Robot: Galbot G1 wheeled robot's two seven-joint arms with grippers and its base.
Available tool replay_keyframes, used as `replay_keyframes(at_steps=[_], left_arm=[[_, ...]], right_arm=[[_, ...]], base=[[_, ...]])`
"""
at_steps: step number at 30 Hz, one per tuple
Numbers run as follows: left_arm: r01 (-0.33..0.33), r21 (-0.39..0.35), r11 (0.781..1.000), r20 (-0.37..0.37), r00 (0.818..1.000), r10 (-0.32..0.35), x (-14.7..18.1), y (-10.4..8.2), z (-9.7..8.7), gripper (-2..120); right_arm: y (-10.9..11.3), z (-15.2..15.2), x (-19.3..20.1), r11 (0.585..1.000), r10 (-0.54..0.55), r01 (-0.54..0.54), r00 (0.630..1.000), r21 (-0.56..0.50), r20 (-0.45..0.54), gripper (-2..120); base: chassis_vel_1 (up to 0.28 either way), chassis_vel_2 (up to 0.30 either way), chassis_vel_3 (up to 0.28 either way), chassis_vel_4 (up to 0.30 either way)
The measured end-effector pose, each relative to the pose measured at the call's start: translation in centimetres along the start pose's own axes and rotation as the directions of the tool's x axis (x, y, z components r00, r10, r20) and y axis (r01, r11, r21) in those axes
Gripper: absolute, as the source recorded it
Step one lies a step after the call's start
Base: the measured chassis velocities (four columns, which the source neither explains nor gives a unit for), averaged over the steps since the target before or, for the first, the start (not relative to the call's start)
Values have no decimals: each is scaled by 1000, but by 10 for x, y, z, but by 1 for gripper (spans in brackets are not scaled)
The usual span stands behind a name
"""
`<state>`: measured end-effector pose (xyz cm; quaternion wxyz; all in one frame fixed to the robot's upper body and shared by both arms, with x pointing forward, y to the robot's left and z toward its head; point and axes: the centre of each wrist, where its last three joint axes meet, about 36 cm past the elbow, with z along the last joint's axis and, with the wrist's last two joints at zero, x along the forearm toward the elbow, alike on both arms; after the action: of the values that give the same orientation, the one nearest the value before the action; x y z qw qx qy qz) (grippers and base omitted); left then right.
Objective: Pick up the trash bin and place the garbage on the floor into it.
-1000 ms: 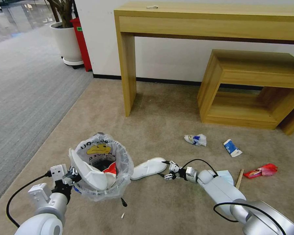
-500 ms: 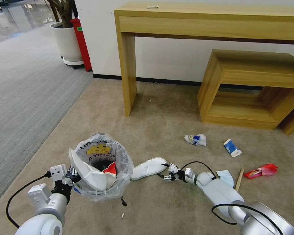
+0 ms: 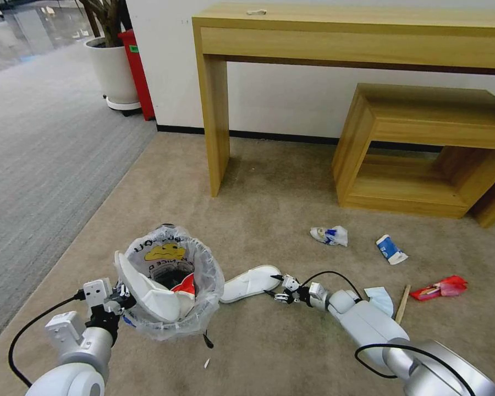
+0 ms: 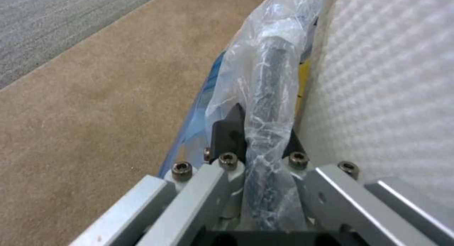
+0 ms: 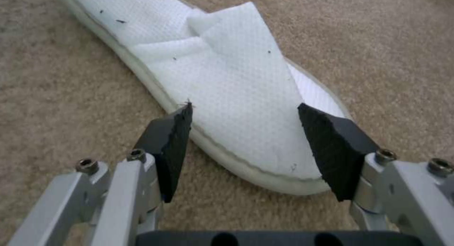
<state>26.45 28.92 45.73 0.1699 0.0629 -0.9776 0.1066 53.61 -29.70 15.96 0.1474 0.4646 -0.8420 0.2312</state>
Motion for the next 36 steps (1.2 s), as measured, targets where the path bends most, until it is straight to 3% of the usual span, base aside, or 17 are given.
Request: replay_keyframes(at_steps=[22, 36], left_arm=[[-1, 7, 1000, 16, 1000, 1, 1, 0, -5, 3], [-5, 11, 1000, 20, 1000, 5, 1, -1, -6, 3]], right_arm=[[14, 12, 6, 998, -41, 43, 998, 41, -39, 60], [9, 13, 7, 999, 8, -5, 997, 50, -77, 60]], base=[[0, 0, 0, 0], [0, 0, 0, 0]])
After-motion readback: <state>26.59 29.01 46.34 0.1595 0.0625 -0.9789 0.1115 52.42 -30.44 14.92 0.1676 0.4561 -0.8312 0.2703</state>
